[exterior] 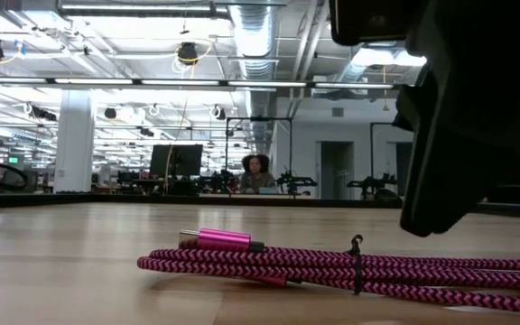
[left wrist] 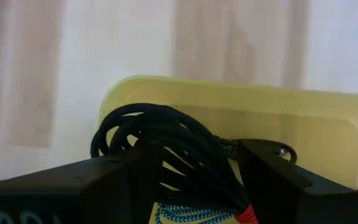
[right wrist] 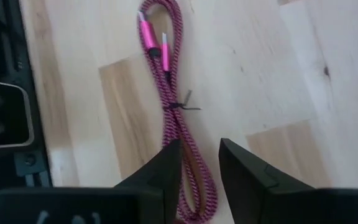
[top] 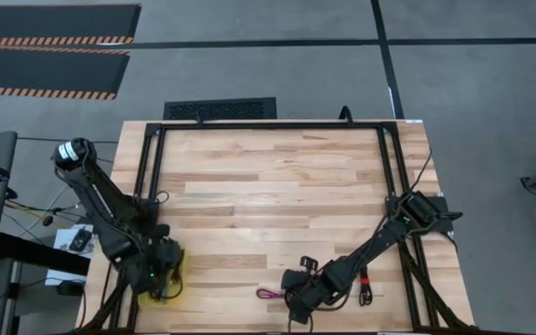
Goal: Pick and place USB-C Cables
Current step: Put the top black charger cable into the yellow bin, then put the pink charger cable into the yellow bin
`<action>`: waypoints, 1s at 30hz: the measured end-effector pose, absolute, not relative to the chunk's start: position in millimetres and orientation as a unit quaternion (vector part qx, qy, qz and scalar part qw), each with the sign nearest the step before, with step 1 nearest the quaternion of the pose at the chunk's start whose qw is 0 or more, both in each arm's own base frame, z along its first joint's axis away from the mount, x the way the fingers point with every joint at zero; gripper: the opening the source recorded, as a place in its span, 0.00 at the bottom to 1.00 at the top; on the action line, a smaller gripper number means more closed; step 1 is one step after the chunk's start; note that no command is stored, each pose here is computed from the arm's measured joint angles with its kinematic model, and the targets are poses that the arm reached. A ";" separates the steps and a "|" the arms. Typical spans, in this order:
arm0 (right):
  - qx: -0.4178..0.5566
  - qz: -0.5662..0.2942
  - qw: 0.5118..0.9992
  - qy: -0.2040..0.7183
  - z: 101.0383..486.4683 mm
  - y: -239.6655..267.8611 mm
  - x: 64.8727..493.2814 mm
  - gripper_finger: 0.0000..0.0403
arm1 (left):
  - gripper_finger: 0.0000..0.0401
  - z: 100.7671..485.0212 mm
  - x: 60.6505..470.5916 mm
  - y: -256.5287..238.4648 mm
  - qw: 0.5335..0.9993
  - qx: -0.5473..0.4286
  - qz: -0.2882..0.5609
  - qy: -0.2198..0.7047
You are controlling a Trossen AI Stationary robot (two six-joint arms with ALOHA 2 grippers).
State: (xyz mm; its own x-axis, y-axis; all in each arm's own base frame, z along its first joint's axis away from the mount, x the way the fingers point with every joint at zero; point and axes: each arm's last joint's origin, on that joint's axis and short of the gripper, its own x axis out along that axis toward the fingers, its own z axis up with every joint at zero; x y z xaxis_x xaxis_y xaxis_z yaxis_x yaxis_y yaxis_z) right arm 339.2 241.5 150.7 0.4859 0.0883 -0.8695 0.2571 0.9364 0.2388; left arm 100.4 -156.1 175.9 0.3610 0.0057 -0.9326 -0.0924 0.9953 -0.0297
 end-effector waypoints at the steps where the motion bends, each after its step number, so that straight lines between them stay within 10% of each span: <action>1: 0.169 -0.048 0.843 0.509 150.4 240.4 339.3 0.32 | 0.48 175.9 102.4 -154.1 0.823 -0.039 0.036 0.565; 30: 0.152 -0.007 0.860 0.486 146.1 242.7 340.7 0.41 | 0.48 245.7 97.3 -154.0 0.950 0.034 0.020 0.311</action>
